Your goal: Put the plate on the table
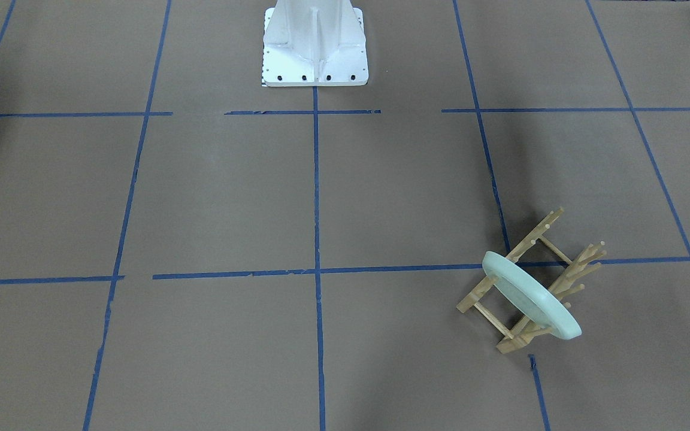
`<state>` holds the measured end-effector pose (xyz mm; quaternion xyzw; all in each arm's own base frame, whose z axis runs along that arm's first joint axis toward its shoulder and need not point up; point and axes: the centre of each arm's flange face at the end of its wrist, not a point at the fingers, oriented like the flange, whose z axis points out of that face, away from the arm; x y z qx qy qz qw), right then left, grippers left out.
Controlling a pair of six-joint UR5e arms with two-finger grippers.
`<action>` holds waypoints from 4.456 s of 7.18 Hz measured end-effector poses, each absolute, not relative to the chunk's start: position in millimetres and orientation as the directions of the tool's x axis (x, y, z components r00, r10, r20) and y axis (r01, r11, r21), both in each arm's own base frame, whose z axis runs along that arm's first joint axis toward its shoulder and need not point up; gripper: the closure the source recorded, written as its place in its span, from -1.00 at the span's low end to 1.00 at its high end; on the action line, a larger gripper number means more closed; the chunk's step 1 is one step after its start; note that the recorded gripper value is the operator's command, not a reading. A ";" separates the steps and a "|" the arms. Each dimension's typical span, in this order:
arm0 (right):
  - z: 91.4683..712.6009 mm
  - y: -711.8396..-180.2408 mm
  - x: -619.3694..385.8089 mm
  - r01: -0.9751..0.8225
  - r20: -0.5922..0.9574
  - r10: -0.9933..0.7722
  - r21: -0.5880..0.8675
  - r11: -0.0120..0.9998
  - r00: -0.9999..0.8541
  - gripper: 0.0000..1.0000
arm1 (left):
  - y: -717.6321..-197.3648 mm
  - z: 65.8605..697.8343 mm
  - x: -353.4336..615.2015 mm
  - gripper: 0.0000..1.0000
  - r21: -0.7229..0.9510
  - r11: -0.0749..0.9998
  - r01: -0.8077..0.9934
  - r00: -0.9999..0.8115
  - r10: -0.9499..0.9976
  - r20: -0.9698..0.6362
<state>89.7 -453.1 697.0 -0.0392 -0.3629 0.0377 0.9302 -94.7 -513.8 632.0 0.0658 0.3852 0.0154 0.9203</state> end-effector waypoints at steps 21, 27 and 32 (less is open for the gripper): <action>697.0 -453.1 89.7 -0.042 0.672 0.099 -0.101 0.994 0.734 -1.00 | -658.9 349.5 247.9 0.99 -0.397 0.758 0.517 -0.085 -0.416 -0.905; 697.0 -453.1 89.7 -0.042 0.672 0.099 -0.101 0.994 0.734 -1.00 | -644.9 285.4 203.8 1.00 -0.372 0.766 0.523 -0.169 -0.335 -0.927; 696.7 -453.2 89.7 -0.042 0.672 0.099 -0.100 0.994 0.734 -1.00 | -576.8 180.1 260.7 1.00 -0.494 0.701 0.514 -0.050 -0.551 -0.833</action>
